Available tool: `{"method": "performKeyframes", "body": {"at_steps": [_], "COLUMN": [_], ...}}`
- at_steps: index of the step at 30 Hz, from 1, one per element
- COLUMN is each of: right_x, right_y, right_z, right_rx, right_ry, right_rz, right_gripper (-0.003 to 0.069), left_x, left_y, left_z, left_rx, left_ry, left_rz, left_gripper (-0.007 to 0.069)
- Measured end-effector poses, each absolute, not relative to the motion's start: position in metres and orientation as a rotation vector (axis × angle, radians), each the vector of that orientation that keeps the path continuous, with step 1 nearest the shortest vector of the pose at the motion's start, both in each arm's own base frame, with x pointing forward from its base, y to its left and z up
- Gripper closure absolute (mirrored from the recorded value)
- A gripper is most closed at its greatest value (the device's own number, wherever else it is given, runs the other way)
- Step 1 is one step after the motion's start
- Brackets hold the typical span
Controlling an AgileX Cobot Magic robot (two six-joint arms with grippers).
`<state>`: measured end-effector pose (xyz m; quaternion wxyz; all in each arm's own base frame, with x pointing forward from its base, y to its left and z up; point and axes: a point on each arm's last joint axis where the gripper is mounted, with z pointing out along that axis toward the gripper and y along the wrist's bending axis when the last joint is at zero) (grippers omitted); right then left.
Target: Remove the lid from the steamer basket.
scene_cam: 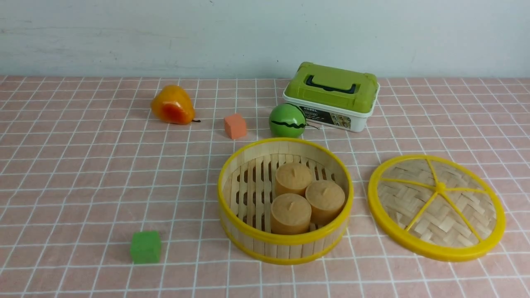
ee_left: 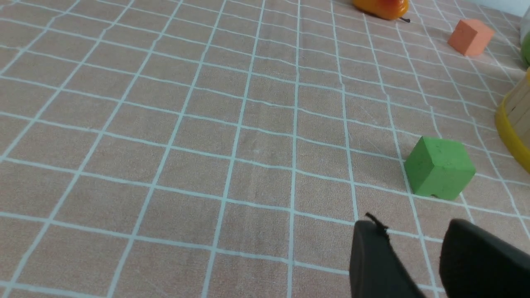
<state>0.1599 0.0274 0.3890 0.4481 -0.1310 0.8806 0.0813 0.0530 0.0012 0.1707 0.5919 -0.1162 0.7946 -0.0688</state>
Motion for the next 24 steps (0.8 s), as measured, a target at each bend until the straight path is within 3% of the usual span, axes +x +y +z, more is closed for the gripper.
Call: {"method": "performKeyframes", "body": {"at_steps": [4, 24], "right_x": [0.112, -0.039], "right_y": [0.025, 0.018], "right_z": [0.378, 0.355], "right_rx": [-0.32, -0.3], "right_ry": [2.091, 1.516], "right_rz": [0.186, 0.108], "right_gripper": [0.068, 0.0672], "left_x": [0.053, 0.053], "left_y": [0.001, 0.001], "left_z": [0.171, 0.171], "left_rx": [-0.27, -0.271], "left_ry": [1.848, 1.847], "left_rz": [-0.16, -0.161], "left_gripper": [0.0386, 0.0386]}}
